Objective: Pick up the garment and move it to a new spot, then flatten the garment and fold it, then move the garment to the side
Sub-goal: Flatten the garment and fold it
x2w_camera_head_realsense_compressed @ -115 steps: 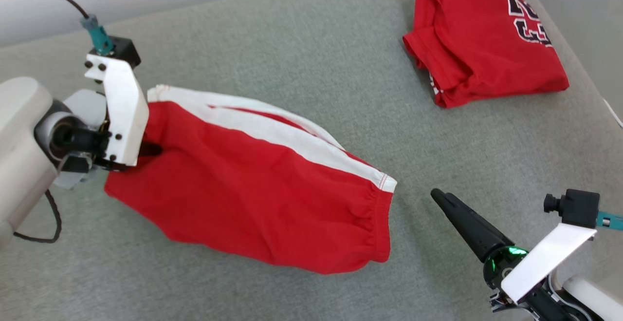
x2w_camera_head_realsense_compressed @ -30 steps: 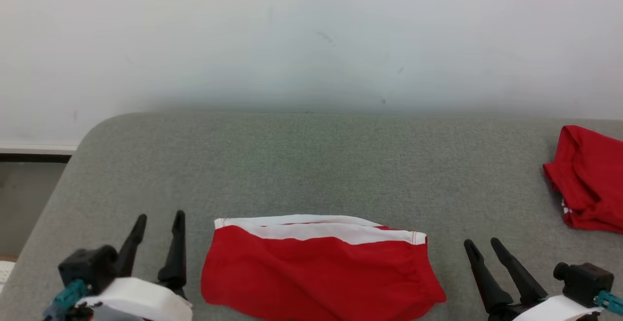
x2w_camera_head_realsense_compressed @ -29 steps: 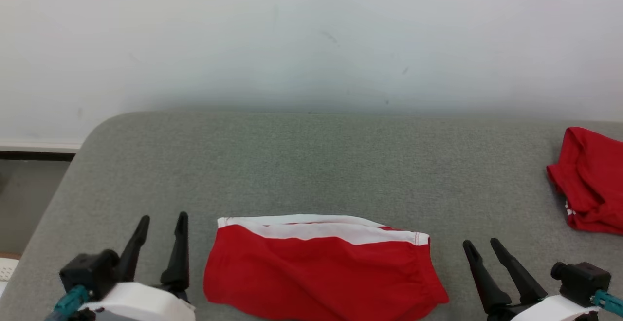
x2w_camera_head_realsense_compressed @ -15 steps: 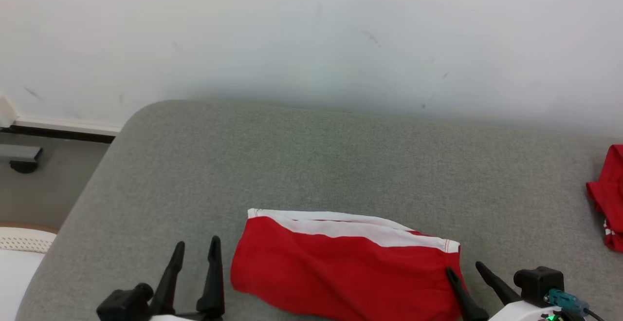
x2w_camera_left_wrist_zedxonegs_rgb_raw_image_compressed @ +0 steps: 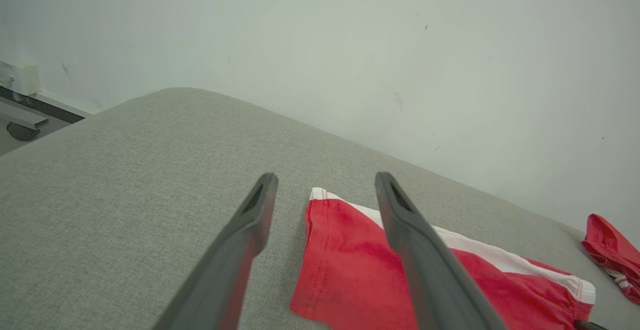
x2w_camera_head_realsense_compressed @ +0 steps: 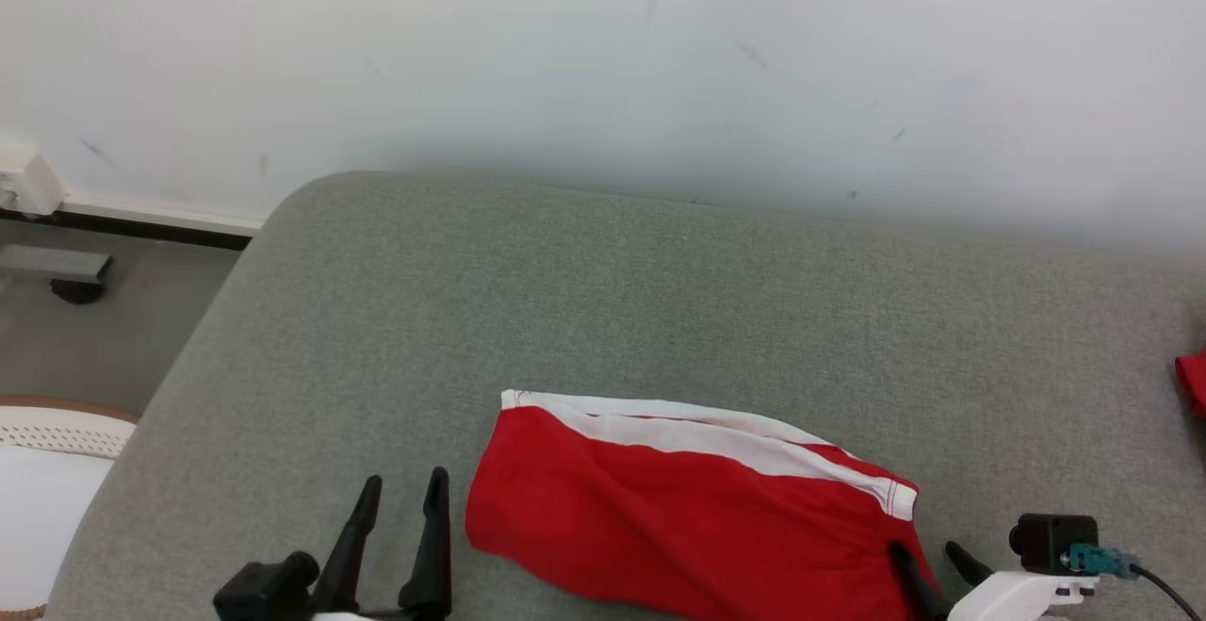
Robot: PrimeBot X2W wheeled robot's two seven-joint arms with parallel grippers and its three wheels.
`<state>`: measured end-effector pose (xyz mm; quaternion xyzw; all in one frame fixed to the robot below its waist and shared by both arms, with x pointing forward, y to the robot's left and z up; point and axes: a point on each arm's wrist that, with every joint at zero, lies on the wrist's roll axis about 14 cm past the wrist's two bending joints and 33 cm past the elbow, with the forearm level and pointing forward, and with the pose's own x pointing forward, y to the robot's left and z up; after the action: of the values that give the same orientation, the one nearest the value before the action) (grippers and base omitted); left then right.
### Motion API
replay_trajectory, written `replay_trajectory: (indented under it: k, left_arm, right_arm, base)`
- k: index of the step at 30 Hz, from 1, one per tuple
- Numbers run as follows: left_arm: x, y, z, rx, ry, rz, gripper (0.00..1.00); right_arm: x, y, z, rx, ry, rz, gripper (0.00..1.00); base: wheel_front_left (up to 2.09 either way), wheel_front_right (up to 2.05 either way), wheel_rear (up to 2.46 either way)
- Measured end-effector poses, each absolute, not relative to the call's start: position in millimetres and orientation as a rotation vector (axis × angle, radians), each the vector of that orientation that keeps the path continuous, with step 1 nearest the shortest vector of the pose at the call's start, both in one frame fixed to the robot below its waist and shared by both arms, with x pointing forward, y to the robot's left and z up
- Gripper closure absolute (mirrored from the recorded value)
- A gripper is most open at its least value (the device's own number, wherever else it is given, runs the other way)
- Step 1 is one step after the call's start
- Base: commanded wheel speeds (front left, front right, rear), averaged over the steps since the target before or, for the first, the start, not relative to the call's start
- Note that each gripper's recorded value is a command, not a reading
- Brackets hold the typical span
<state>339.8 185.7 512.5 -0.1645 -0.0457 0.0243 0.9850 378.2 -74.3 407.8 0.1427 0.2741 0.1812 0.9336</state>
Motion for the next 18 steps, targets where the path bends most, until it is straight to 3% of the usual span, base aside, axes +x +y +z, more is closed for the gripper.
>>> replay_trajectory:
  k: [11, 12, 14, 16, 17, 18]
  left_arm:
    - [343.0, 187.8, 505.5, -0.333, -0.078, 0.049, 0.00]
    - [342.6, 188.3, 504.3, -0.334, -0.075, 0.052, 0.00]
    - [341.7, 189.0, 502.3, -0.336, -0.070, 0.055, 0.00]
    - [340.6, 191.2, 501.4, -0.337, -0.069, 0.062, 0.00]
    - [340.3, 191.9, 501.3, -0.335, -0.069, 0.064, 0.00]
    - [340.0, 192.7, 501.0, -0.334, -0.068, 0.067, 0.00]
  right_arm:
    - [384.4, -55.4, 387.5, 0.381, 0.734, 0.392, 0.00]
    - [384.5, -52.7, 386.7, 0.387, 0.749, 0.399, 0.04]
    - [383.7, -49.3, 383.1, 0.378, 0.779, 0.411, 0.48]
    - [384.2, -46.6, 381.6, 0.380, 0.795, 0.417, 0.67]
    - [384.9, -44.5, 381.9, 0.389, 0.800, 0.421, 0.89]
    - [385.3, -41.7, 382.3, 0.394, 0.804, 0.428, 1.00]
  base:
    - [0.00, 0.00, 0.00]
    - [0.00, 0.00, 0.00]
    - [0.00, 0.00, 0.00]
    - [0.00, 0.00, 0.00]
    - [0.00, 0.00, 0.00]
    - [0.00, 0.00, 0.00]
